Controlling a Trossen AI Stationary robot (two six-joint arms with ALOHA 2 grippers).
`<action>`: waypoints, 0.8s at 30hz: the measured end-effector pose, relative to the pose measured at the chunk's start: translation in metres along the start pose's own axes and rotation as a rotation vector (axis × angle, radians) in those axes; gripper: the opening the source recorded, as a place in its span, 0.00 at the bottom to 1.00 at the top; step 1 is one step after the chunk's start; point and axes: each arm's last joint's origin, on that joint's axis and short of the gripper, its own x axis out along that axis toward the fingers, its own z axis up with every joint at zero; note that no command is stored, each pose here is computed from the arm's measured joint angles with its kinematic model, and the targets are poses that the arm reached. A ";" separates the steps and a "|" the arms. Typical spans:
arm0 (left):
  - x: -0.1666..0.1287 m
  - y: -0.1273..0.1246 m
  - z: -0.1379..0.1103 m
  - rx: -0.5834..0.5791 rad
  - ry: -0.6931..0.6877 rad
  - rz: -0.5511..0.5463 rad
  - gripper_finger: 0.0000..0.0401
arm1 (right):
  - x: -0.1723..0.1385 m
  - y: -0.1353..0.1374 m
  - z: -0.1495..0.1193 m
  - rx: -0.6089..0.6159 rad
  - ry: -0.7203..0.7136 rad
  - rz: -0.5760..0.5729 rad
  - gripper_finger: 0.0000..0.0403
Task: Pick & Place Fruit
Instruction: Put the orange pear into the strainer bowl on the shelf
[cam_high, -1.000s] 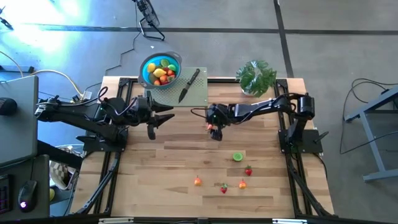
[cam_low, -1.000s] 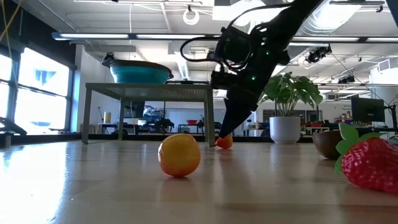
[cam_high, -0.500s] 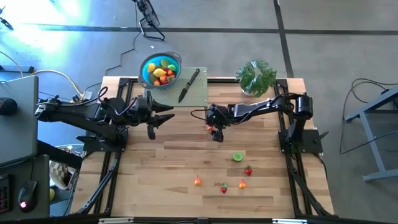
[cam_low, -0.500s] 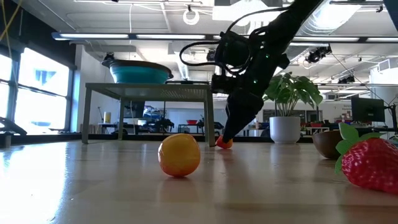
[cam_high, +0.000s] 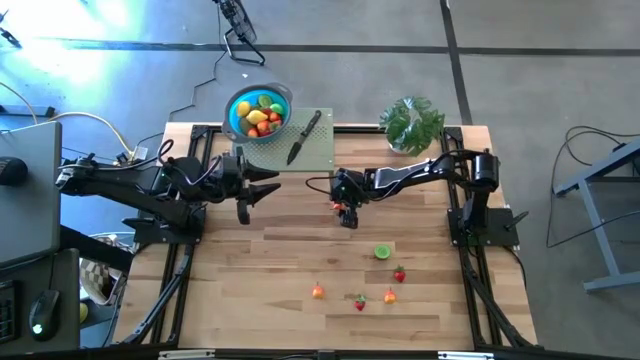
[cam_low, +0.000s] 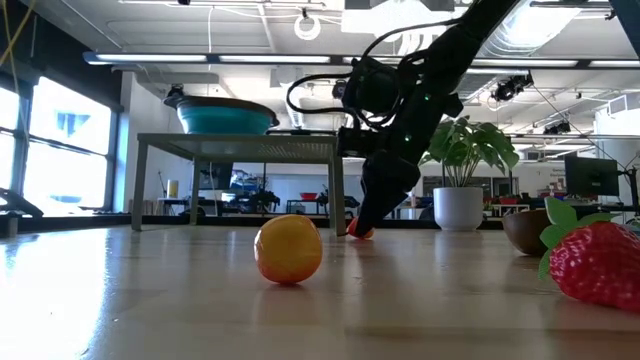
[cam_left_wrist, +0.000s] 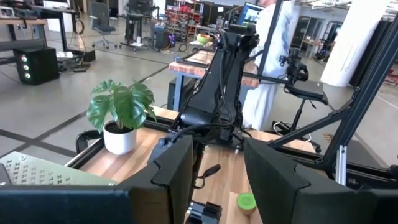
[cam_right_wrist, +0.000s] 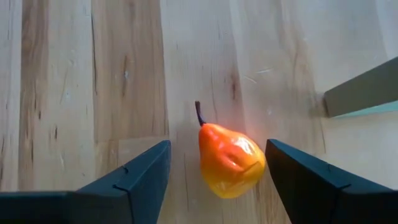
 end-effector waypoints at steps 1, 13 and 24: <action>0.000 0.000 0.000 0.004 0.002 0.000 0.35 | 0.000 0.000 0.000 -0.001 0.000 0.000 0.63; 0.000 0.001 0.001 0.005 -0.011 0.028 0.35 | 0.000 0.002 -0.001 0.020 0.008 0.034 0.41; 0.000 0.001 -0.002 0.015 0.014 0.032 0.35 | 0.000 0.003 -0.001 0.028 0.008 0.039 0.33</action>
